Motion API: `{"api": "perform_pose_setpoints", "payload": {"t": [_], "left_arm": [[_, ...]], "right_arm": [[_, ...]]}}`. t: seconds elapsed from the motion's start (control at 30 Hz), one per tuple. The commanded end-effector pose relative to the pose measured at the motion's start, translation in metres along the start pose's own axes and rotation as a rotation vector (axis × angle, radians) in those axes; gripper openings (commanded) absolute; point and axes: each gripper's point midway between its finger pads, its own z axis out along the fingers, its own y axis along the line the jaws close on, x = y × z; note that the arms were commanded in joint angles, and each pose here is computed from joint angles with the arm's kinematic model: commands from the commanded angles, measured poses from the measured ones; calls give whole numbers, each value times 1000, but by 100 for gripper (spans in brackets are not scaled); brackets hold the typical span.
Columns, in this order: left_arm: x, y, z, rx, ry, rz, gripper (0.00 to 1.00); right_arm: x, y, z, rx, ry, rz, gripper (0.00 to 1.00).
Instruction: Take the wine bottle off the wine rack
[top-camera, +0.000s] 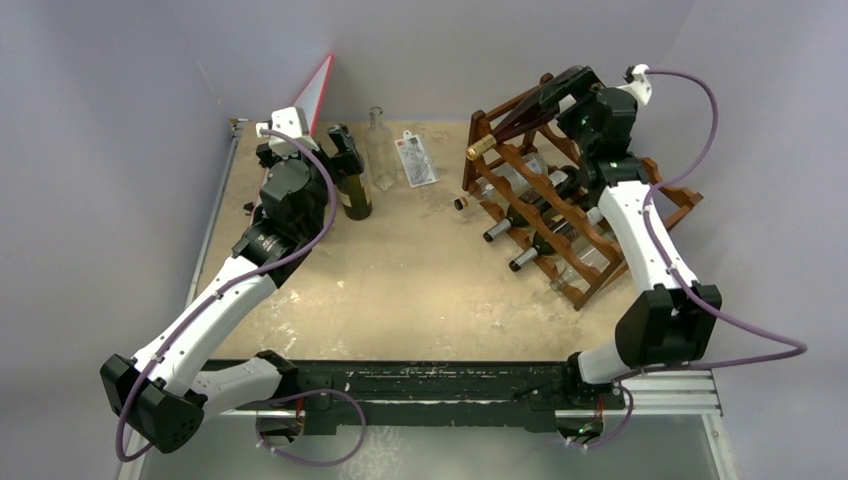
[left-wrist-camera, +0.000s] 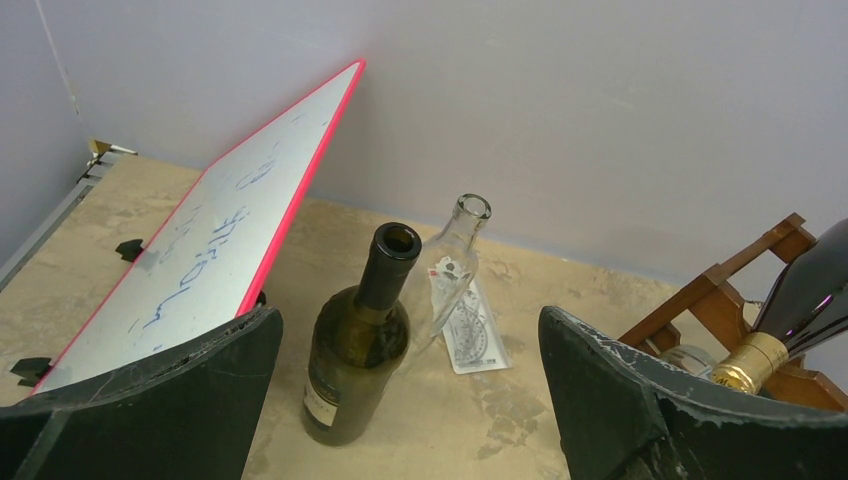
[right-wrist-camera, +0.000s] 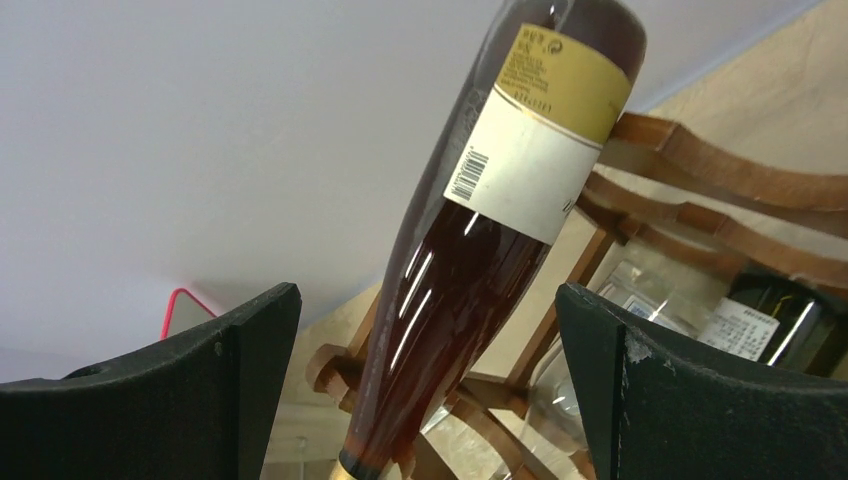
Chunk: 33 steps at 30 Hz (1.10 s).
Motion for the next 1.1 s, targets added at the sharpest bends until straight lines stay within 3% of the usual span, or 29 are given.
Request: {"api": "perform_pose_setpoints", "payload": {"t": [0.0,0.73,1.07], "left_arm": [[-31,-13,-3,42,-63,-65,100],[-30,-16,-2,53,-55,-66,100],[-29,-17,-1,57,-53,-69,100]], "right_arm": [[-1,19,5,-62,18,115,100],[51,3,46,-52,129,240,100],[60,-7,61,-16,120,278,100]]}}
